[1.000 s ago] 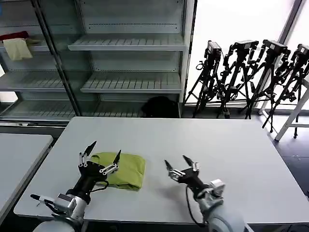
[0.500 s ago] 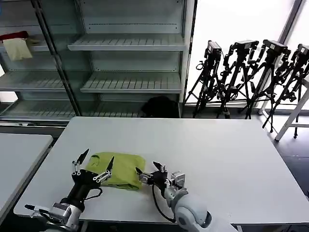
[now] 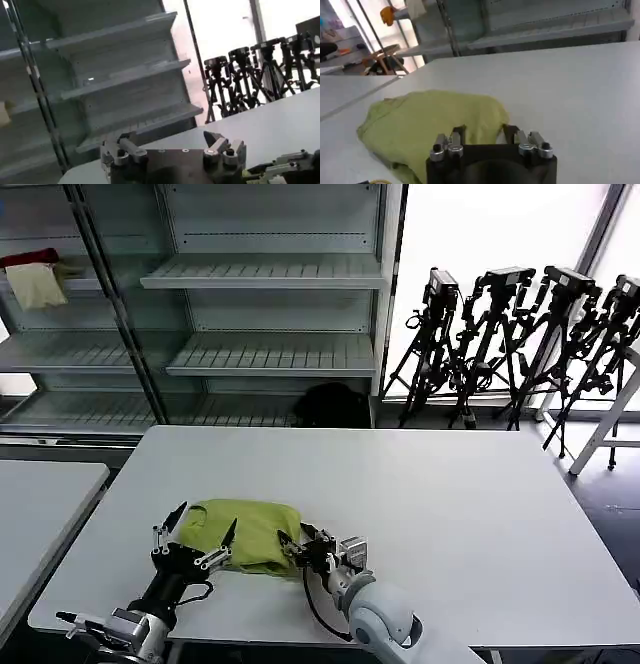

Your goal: Fold and organize the clothes.

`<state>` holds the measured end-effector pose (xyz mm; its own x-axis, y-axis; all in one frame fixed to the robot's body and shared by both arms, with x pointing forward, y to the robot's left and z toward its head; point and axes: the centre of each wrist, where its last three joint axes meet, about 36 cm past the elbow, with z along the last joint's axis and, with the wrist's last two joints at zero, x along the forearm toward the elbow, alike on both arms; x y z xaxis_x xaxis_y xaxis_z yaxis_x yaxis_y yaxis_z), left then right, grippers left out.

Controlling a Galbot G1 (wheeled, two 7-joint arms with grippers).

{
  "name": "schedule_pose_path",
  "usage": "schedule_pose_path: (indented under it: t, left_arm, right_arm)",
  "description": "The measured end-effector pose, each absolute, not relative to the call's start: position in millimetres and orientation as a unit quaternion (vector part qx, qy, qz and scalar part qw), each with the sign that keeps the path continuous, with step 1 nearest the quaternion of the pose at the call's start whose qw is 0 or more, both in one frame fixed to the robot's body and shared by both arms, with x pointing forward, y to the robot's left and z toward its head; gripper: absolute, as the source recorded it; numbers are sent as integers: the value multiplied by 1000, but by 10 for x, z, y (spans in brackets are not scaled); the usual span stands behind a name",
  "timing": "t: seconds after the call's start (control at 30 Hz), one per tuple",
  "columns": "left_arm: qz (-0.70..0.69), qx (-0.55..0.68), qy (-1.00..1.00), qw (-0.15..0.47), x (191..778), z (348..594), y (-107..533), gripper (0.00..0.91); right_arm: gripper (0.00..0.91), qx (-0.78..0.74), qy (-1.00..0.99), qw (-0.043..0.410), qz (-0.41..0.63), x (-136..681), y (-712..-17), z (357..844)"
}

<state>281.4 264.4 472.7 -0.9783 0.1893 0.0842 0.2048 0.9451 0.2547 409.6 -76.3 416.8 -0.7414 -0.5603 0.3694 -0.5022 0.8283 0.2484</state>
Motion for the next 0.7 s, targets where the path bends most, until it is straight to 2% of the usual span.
schedule_pose_path:
  t: [0.07,0.2,0.7]
  left_arm:
    - [-131,-102,-986,31,2809,4718,2636,907]
    - [-130,-103,-986,31,2806,4712,2638,907]
    - [-131,-100,-986,33,2778,4678,2657,907]
  right_arm:
    - [91,285,-931,216,-67,4092,-753,4166]
    - [0,285,-934,207,-64,4102,-751,4176]
    - [0,274,-944,178,-53,4089,-954,4282]
